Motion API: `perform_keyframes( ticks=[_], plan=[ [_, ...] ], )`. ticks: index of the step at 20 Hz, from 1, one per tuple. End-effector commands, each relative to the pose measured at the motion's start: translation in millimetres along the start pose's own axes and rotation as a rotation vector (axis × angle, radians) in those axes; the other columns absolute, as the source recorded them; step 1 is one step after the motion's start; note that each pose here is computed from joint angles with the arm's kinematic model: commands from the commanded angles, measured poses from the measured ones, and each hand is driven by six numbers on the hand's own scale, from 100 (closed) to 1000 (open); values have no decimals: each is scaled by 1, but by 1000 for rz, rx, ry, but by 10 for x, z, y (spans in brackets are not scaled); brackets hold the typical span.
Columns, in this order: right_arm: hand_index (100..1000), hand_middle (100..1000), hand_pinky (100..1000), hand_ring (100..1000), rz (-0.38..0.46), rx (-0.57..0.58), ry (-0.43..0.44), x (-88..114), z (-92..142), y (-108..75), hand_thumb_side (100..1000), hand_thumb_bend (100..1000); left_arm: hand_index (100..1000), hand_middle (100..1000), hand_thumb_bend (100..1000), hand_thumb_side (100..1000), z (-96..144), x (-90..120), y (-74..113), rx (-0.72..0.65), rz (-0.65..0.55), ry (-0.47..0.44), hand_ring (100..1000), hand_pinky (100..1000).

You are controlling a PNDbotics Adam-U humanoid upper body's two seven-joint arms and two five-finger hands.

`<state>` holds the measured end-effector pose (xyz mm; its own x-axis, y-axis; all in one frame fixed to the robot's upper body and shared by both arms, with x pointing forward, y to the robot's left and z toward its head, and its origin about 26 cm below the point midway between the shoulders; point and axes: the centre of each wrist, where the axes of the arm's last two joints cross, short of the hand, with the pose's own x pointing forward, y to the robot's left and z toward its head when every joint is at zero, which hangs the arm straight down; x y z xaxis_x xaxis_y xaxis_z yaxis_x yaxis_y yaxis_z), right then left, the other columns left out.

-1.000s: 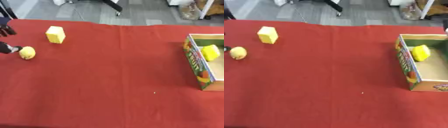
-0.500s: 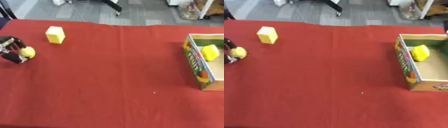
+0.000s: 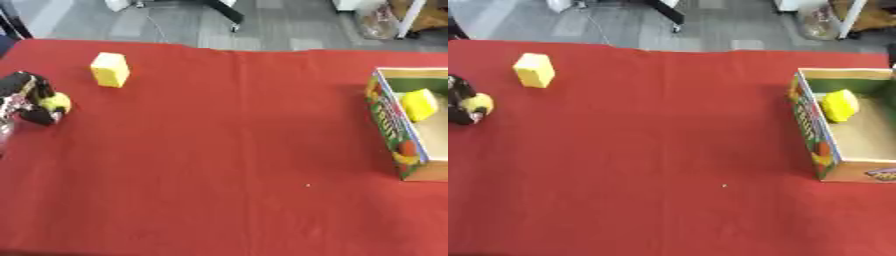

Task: Pick up the objects with one hand, pass them to the other hand, and then place them into the box on the other side of the table.

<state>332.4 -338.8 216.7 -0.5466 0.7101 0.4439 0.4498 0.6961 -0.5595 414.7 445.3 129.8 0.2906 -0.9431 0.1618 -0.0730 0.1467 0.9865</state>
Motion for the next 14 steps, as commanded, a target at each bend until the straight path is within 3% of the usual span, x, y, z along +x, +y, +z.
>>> perform_keyframes(
  ticks=[1, 4, 8, 14],
  plan=[
    [918, 625, 682, 679, 9, -8, -15, 18, -51, -70, 336, 386, 326, 246, 127, 100, -14, 13, 298, 125, 30, -28, 339, 491],
    [917, 625, 682, 679, 4, -4, -22, 31, -69, -60, 337, 386, 326, 247, 114, 100, 30, 166, 578, 188, 114, -119, 347, 506],
    [910, 624, 682, 677, -11, 22, -66, 113, -158, 8, 337, 380, 318, 240, 100, 100, 198, 535, 923, 231, 276, -320, 352, 521],
    [889, 606, 679, 657, 5, 116, -260, 460, -309, 163, 343, 364, 312, 236, 100, 100, 574, 1225, 998, 82, 579, -658, 355, 535]
  ],
)
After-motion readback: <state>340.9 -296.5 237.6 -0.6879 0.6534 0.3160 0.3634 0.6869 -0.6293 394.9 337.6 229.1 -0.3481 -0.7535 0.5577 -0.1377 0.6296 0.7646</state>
